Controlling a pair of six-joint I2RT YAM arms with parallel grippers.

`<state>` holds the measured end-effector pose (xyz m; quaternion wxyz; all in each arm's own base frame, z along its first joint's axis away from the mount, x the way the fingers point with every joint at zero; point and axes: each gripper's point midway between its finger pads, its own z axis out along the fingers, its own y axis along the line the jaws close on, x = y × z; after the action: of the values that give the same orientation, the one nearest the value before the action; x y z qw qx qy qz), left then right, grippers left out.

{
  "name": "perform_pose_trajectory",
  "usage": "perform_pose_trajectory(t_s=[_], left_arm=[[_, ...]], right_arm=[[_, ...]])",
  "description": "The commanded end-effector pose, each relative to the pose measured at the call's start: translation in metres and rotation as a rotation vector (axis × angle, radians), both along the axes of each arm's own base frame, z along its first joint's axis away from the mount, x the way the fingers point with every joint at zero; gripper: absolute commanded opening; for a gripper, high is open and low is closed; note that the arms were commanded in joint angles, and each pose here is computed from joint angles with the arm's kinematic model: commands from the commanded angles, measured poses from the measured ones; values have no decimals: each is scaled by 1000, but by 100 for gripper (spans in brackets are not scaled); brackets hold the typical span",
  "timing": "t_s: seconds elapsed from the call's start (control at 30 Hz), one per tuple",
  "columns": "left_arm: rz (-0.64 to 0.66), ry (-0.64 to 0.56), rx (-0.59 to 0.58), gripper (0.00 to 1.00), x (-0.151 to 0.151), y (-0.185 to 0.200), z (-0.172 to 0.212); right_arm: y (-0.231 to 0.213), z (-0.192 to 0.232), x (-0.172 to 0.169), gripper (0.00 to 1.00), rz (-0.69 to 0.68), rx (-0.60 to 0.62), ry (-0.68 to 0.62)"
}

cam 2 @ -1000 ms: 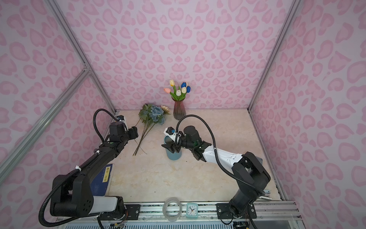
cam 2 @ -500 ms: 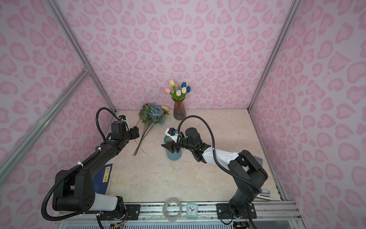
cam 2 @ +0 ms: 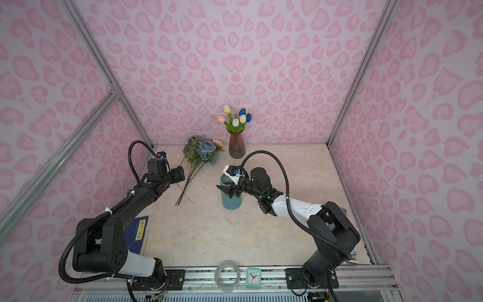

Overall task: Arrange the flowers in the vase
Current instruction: 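Drag the teal vase nearer with the right gripper while the left moves over flowers, then close the left gripper on the orange carnation stem while the right holds the vase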

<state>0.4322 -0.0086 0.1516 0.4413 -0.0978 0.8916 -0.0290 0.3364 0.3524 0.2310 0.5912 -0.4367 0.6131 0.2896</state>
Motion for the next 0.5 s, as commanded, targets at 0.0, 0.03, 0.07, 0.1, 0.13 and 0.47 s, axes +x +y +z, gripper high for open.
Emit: perform_pose_trajectory(t_s=[0.0,0.03,0.07,0.1,0.13,0.47], left_arm=[[-20,-3,-50,89,3,-8,0],[-16,-1,-46,89,2,-7,0],[-4,4,-34,89,2,-4,0],[12,8,-25,90,1,-1,0],[31,16,-21,90,1,3,-1],[137,209,-75,76,5,29,-48]], right_arm=[[-5,11,2,92,-17,31,-31],[-7,14,1,92,-17,37,-32],[-9,21,-1,93,-16,51,-40],[-11,27,-3,94,-16,60,-46],[-13,32,-4,94,-23,64,-51],[-47,96,-29,97,-108,159,-169]])
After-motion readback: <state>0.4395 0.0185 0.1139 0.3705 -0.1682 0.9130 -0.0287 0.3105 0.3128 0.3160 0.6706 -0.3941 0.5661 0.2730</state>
